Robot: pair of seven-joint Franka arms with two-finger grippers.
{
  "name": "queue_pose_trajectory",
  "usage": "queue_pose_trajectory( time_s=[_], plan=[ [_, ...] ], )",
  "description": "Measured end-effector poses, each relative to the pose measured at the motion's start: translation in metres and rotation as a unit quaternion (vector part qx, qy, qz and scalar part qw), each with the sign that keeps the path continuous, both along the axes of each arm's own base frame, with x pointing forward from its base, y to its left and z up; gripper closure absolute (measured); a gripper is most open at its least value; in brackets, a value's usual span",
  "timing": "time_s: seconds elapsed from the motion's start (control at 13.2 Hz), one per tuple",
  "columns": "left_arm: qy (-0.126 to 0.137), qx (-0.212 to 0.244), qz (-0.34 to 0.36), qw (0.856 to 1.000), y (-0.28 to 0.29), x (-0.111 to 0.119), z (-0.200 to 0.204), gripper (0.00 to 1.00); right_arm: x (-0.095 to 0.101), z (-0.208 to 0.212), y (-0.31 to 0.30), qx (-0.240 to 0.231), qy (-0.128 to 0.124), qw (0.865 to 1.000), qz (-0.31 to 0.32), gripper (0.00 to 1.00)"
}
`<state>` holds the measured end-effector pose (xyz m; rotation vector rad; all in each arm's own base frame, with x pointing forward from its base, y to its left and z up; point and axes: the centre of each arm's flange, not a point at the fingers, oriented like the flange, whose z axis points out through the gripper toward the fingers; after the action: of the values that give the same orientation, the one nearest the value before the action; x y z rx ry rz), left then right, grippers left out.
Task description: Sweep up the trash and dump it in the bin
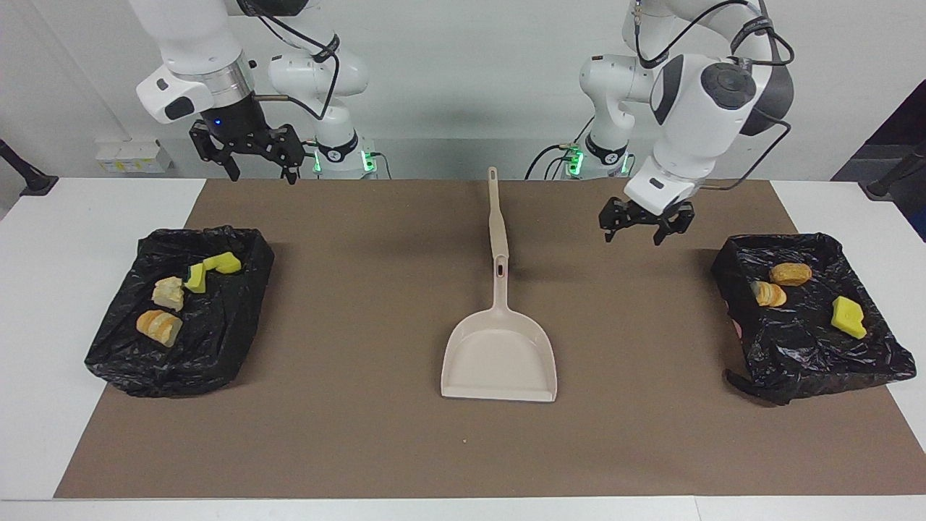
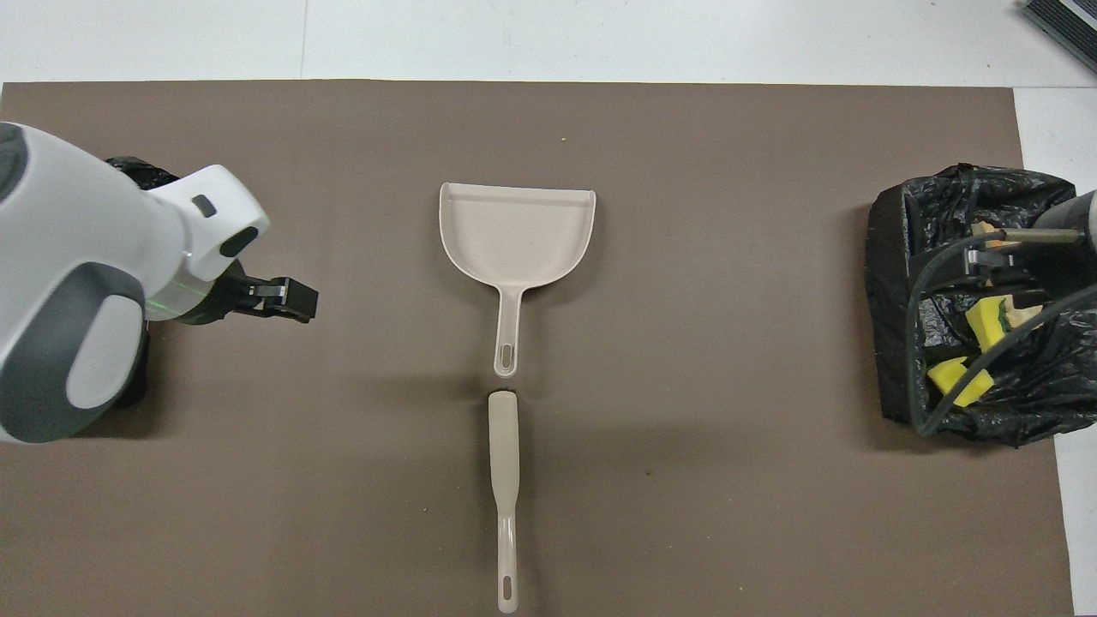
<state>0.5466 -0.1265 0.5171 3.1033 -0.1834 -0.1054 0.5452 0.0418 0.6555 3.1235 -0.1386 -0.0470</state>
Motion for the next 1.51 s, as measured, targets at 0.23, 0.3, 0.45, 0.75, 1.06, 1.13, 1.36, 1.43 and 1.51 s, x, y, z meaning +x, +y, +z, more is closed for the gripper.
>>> queue_pose_trajectory(
  time_s=[0.23, 0.3, 0.45, 0.75, 1.06, 1.13, 1.36, 1.43, 1.51],
  plan=[
    [0.007, -0.002, -0.001, 1.000, 0.061, -0.003, 0.017, 0.00, -0.001, 0.001, 0.002, 0.000, 0.001, 1.000, 0.002, 0.00],
    [0.008, -0.003, -0.004, 1.000, 0.080, -0.008, 0.026, 0.00, -0.002, 0.001, 0.005, 0.000, 0.001, 1.000, 0.004, 0.00],
    [-0.005, -0.005, -0.004, 1.000, 0.099, -0.017, 0.046, 0.00, -0.002, 0.002, 0.007, 0.000, 0.000, 1.000, 0.006, 0.00],
    [-0.043, -0.004, -0.005, 0.999, 0.104, -0.041, 0.101, 0.00, -0.003, 0.004, 0.007, 0.000, -0.002, 1.000, 0.006, 0.00],
    [-0.048, 0.002, -0.012, 0.999, 0.104, -0.046, 0.120, 0.00, -0.005, 0.006, 0.007, 0.000, -0.004, 1.000, 0.006, 0.00],
    [-0.048, 0.002, -0.013, 0.999, 0.104, -0.047, 0.125, 0.00, -0.005, 0.006, 0.007, 0.000, -0.004, 1.000, 0.006, 0.00],
    [-0.046, 0.002, -0.016, 0.999, 0.102, -0.051, 0.139, 0.00, -0.005, 0.006, 0.007, 0.000, -0.004, 1.000, 0.006, 0.00],
    [-0.046, 0.002, -0.016, 0.999, 0.102, -0.052, 0.141, 0.00, -0.005, 0.006, 0.007, 0.000, -0.004, 1.000, 0.007, 0.00],
    [-0.047, 0.002, -0.017, 0.999, 0.101, -0.052, 0.141, 0.00, -0.005, 0.006, 0.008, 0.000, -0.004, 1.000, 0.008, 0.00]
  ],
)
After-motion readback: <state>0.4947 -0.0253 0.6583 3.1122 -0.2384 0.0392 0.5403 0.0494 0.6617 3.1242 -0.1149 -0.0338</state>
